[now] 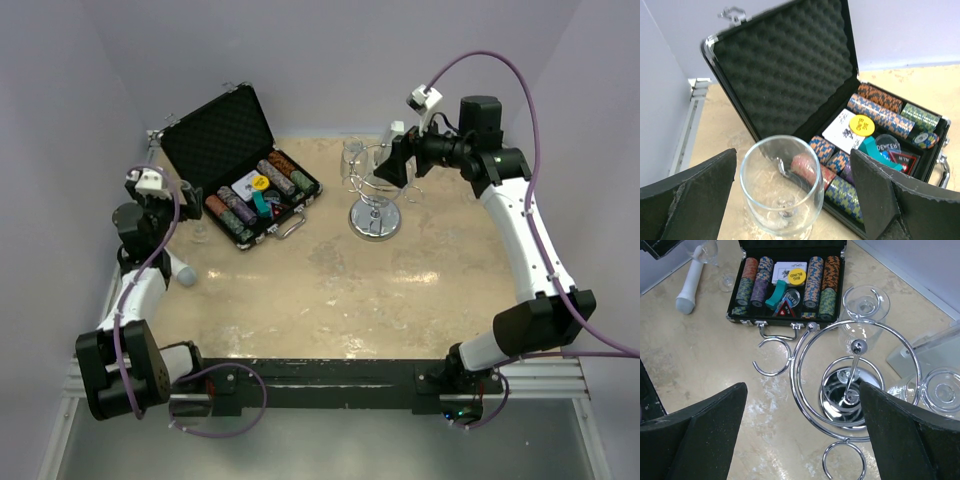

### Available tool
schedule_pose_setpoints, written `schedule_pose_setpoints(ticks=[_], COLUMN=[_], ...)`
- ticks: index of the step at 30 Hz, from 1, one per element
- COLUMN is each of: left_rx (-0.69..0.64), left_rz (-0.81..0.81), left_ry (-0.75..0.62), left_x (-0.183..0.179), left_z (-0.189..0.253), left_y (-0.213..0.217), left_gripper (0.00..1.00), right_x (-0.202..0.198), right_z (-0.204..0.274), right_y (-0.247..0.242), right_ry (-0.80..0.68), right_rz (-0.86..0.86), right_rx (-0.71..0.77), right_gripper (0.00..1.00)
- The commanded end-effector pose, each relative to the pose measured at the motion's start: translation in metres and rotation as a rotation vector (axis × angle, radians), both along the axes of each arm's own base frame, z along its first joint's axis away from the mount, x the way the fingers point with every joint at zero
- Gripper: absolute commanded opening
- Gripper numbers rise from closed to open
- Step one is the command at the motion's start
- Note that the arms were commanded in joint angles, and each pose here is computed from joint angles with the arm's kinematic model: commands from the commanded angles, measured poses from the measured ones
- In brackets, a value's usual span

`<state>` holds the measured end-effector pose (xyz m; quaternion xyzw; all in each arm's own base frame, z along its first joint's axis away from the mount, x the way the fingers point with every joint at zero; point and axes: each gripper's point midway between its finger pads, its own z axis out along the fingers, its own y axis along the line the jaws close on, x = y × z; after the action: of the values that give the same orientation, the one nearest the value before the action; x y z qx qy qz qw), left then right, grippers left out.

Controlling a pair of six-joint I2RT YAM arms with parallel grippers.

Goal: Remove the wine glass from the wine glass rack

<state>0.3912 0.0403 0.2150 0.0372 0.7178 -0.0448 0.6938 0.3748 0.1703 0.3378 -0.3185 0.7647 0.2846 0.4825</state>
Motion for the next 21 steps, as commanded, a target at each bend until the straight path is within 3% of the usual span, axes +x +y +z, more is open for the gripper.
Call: schedule_pose_setpoints(ticks=[1, 6, 10, 16, 21], left_rx=[0.004, 0.017, 0.004, 0.012, 0.164], left_rz=[0.011, 0.027, -0.031, -0.293, -0.543], left_ry=[-0.083, -0.11, -0.155, -0.223, -0.187], left_x=[0.003, 0.006, 0.009, 0.006, -0.002], left_z=[0.043, 0.066, 0.111, 0.172, 0.186], left_y=[0.004, 0.007, -0.003, -0.049, -0.117], left_gripper=[1.0, 1.0, 1.0, 1.0, 0.97], right_x=[-0.008, -0.009, -0.004, 0.029, 0.048], right_z=[0.022, 0.024, 0.04, 0.067, 0.052], right_y=[0.004, 0.004, -0.001, -0.032, -0.054], right_ry=[-0.061, -0.063, -0.139, -0.319, -0.332], right_rz=[0.023, 0.029, -0.01, -0.23, -0.346], right_rx=[0.047, 0.049, 0.038, -0.014, -0.112], right_gripper=[0.99, 0.99, 0.98, 0.99, 0.96])
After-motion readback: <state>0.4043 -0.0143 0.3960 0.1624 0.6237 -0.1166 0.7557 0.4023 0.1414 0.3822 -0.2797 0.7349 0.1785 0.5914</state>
